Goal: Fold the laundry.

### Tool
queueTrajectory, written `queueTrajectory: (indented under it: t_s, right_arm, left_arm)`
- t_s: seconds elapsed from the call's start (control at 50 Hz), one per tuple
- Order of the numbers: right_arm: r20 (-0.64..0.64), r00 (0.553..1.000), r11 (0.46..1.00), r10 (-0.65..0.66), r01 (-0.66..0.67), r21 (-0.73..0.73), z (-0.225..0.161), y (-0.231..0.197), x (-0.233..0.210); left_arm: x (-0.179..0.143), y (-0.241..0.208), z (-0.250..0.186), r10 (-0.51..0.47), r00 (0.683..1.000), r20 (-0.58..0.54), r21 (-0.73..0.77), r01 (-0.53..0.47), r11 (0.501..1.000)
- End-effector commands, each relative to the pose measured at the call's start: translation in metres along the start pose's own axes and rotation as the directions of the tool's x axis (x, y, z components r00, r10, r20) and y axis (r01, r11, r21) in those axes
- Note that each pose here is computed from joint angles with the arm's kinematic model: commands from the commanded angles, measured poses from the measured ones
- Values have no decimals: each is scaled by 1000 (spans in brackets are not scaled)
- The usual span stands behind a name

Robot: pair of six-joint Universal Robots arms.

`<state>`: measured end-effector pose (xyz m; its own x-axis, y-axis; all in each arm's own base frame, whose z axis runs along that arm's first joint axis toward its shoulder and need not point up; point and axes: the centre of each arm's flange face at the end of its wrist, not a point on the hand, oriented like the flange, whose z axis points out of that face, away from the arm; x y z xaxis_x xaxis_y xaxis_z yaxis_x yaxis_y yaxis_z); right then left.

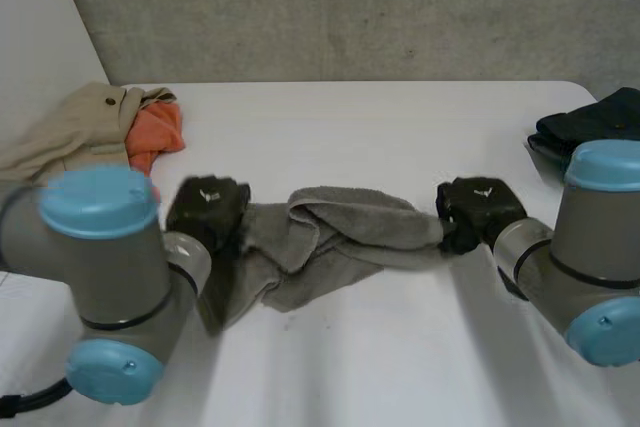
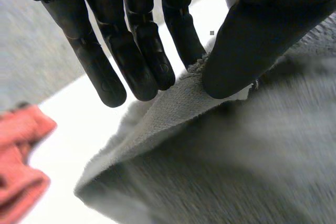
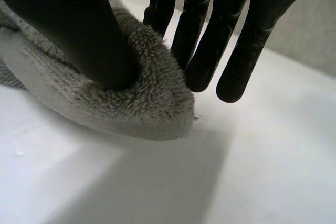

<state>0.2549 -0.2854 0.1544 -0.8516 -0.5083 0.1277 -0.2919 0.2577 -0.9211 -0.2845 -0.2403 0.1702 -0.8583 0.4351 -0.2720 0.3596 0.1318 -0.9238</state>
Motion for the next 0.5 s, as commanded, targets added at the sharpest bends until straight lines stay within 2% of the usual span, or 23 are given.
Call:
queueTrajectory:
  t_s: [0.02, 0.08, 0.16, 0.24, 0.26, 0.32, 0.34, 0.42, 0.5]
  right_arm:
    - [-59, 970, 965, -238, 243, 101, -30, -52, 10]
    - [-88, 944, 936, -319, 328, 129, -42, -71, 12]
    - [-153, 891, 886, -427, 446, 123, -64, -99, 24]
    - [-210, 826, 837, -522, 544, 62, -85, -115, 38]
    - [-206, 798, 812, -566, 583, 28, -92, -117, 38]
    - [-172, 758, 773, -629, 633, -36, -96, -111, 37]
    - [-150, 736, 749, -660, 659, -67, -96, -107, 37]
    - [-118, 695, 705, -709, 701, -109, -89, -99, 37]
    - [-44, 686, 683, -726, 712, -165, -57, -77, 39]
  left_arm:
    - [-30, -48, -25, -25, 997, 67, 118, 17, 993]
    - [-49, -65, -41, -35, 995, 91, 125, 23, 992]
    - [-63, -77, -55, -33, 998, 56, 115, 27, 993]
    - [-78, -87, -61, -39, 998, 43, 126, 33, 991]
    - [-86, -92, -63, -45, 998, 50, 139, 37, 990]
    - [-90, -91, -60, -46, 998, 44, 133, 39, 990]
    - [-90, -87, -56, -38, 999, 37, 118, 33, 993]
    - [-84, -58, -27, 15, 1000, 5, 7, -15, 1000]
    - [-77, -35, 8, 93, 995, -26, -72, -95, 993]
